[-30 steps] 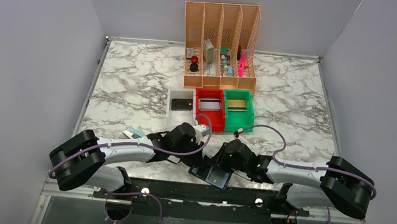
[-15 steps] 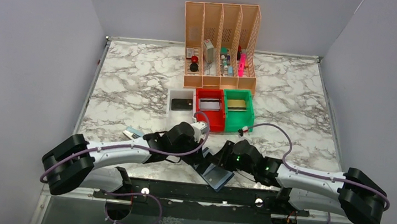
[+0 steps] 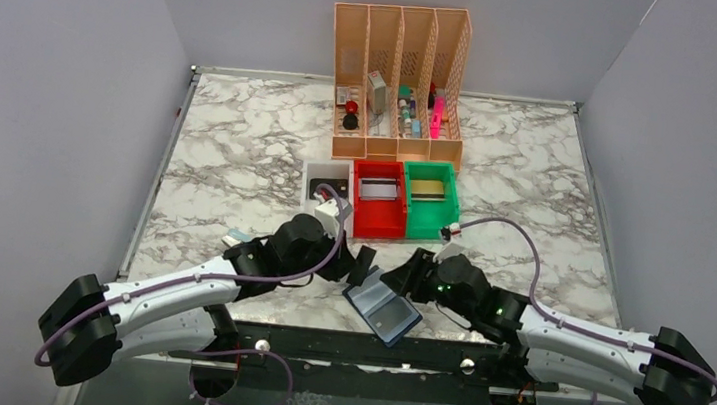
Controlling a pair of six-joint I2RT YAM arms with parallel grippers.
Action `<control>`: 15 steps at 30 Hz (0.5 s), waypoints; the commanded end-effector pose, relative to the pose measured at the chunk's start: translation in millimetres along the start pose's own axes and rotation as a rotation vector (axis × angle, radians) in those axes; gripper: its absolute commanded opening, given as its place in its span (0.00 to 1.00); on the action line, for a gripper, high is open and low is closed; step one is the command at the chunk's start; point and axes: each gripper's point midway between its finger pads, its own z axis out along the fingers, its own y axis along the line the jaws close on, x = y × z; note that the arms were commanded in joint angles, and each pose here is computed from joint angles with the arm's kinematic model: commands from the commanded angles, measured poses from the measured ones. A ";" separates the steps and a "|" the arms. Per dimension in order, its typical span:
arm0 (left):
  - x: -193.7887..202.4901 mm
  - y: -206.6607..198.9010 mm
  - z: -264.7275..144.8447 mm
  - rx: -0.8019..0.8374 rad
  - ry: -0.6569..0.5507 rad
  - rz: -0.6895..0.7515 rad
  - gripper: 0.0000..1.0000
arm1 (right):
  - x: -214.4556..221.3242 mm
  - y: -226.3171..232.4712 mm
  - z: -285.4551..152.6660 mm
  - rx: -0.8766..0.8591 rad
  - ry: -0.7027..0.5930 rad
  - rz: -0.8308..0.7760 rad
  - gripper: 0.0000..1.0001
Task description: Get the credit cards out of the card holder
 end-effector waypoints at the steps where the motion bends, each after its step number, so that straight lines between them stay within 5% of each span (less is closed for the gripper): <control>1: -15.9 22.3 -5.5 -0.076 -0.081 -0.051 0.00 | -22.6 7.6 -0.5 -0.025 -0.102 -0.118 0.50; 15: -37.5 -11.4 -21.5 0.325 -0.149 -0.187 0.00 | -35.6 66.7 11.5 -0.361 0.019 -0.236 0.52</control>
